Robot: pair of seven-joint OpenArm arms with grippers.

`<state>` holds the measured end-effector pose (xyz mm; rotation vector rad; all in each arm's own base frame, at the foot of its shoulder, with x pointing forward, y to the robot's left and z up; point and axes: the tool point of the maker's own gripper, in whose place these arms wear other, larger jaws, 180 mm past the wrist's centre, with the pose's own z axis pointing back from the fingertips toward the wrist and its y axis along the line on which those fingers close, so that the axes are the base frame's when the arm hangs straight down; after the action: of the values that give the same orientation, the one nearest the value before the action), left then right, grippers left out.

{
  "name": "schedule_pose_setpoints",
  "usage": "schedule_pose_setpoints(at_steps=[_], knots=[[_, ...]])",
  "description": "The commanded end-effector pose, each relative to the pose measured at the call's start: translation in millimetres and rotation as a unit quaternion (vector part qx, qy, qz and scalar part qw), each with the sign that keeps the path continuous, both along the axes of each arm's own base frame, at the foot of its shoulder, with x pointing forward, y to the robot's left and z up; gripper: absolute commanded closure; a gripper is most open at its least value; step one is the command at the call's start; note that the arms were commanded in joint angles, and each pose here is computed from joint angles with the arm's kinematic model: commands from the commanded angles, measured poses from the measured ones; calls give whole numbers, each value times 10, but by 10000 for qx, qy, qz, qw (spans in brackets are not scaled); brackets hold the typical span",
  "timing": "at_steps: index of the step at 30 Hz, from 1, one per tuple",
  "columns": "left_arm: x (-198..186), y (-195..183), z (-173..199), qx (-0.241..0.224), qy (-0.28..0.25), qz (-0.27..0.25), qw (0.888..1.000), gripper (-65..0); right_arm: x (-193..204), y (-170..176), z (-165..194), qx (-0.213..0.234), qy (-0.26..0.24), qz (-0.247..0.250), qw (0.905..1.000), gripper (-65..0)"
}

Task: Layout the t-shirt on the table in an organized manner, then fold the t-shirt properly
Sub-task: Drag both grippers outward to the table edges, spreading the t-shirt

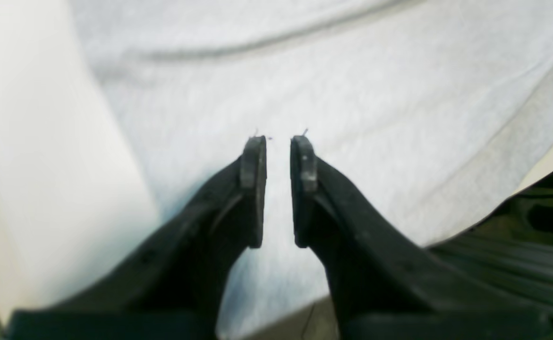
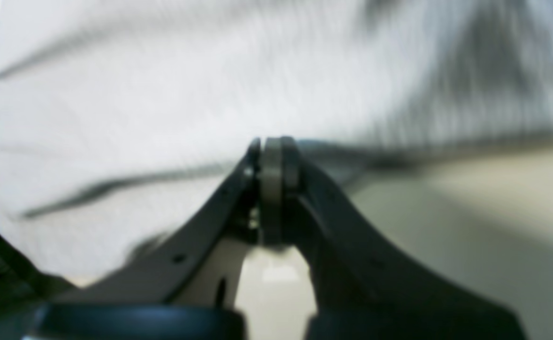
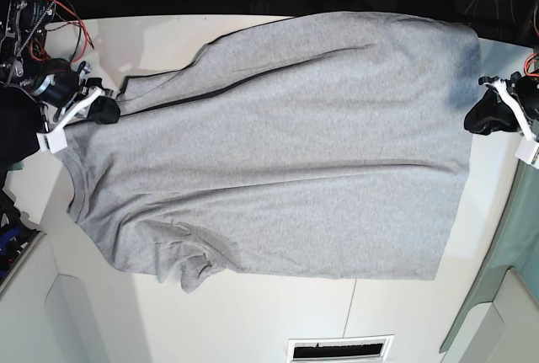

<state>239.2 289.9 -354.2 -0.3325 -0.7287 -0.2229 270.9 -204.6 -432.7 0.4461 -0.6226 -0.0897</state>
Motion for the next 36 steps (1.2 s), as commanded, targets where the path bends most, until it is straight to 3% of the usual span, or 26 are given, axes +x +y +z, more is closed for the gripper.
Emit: schedule_pose_setpoints(at_steps=[1, 4, 6, 10, 20, 29, 34, 36], knots=[[39, 54, 131, 32, -194, -19, 9998, -169, 128, -73, 180, -2, -343, -58, 9994, 0], [-51, 131, 124, -12, -156, 156, 9998, -292, 146, -114, 261, 61, -450, -145, 9989, -54], [-123, 182, 112, -50, -127, 295, 9995, -318, 151, -136, 288, 47, -473, -161, 9987, -101], [-272, 266, 80, -78, -11, 473, 9989, -318, 106, -156, 241, -58, -352, -122, 9993, -164], [-729, 205, -240, -90, 597, 585, 9965, -318, -26, -411, 216, -175, -71, -371, 9991, -165], [-962, 182, -520, -113, 905, 861, 9921, -318, -398, -411, 15, -95, 165, -488, 9986, -166], [-998, 282, -600, -80, 922, 1067, 9900, -318, -424, -438, -29, -68, 111, -622, 9980, -255], [-1018, 320, -634, -9, 948, 1096, 9894, -318, -384, -443, -33, -39, 32, -687, 9976, -259]])
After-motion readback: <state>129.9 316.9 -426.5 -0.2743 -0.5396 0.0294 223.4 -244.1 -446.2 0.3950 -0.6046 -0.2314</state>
